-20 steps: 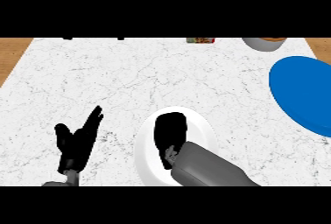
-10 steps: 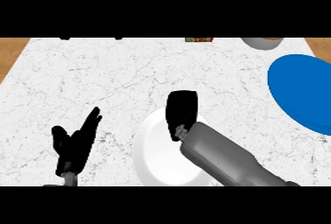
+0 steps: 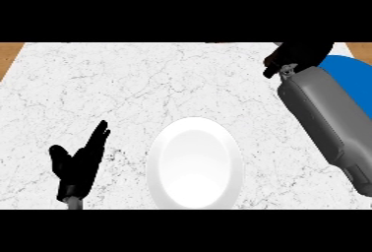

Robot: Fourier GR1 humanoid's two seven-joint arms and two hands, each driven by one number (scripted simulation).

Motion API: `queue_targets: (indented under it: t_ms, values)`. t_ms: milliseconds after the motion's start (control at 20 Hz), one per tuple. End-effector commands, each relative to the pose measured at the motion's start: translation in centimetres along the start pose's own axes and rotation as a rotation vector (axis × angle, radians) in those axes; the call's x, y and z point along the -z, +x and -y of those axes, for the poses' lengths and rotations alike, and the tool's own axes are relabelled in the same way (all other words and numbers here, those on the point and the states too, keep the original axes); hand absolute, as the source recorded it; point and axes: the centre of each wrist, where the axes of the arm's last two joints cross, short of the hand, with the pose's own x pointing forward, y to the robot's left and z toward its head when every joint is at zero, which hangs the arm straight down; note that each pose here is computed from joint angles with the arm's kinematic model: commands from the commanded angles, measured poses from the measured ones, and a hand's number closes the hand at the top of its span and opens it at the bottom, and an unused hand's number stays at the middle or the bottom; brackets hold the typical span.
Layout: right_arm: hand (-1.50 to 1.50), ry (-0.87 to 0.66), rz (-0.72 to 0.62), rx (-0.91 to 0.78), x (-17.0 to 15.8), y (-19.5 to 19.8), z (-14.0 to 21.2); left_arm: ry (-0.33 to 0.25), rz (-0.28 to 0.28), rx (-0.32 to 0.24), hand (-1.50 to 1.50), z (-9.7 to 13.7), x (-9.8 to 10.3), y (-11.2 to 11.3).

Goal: Pick the sweet potato from the plate and place it in the plate

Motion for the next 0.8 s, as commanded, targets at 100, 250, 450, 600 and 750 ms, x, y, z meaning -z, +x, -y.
queue_targets:
  t_ms: [100,250,450,600,750]
  values:
    - [1.50,-0.241,-0.475,0.214,7.0,-3.4,5.1,-0.036,-0.012,0.001,0.00,0.7,-0.1,-0.1]
    - [1.50,-0.349,-0.568,0.276,9.0,-5.1,7.0,-0.051,0.001,0.004,0.00,1.0,0.2,0.5]
    - [1.50,-0.456,-0.631,0.333,10.8,-7.0,8.2,-0.071,-0.002,0.011,0.00,1.3,0.4,0.4]
    - [1.50,-0.530,-0.663,0.388,11.8,-8.8,8.1,-0.065,-0.005,0.007,0.00,1.5,0.3,0.3]
    - [1.50,-0.592,-0.702,0.354,12.9,-10.7,7.3,-0.078,-0.003,0.009,0.00,1.7,0.4,0.6]
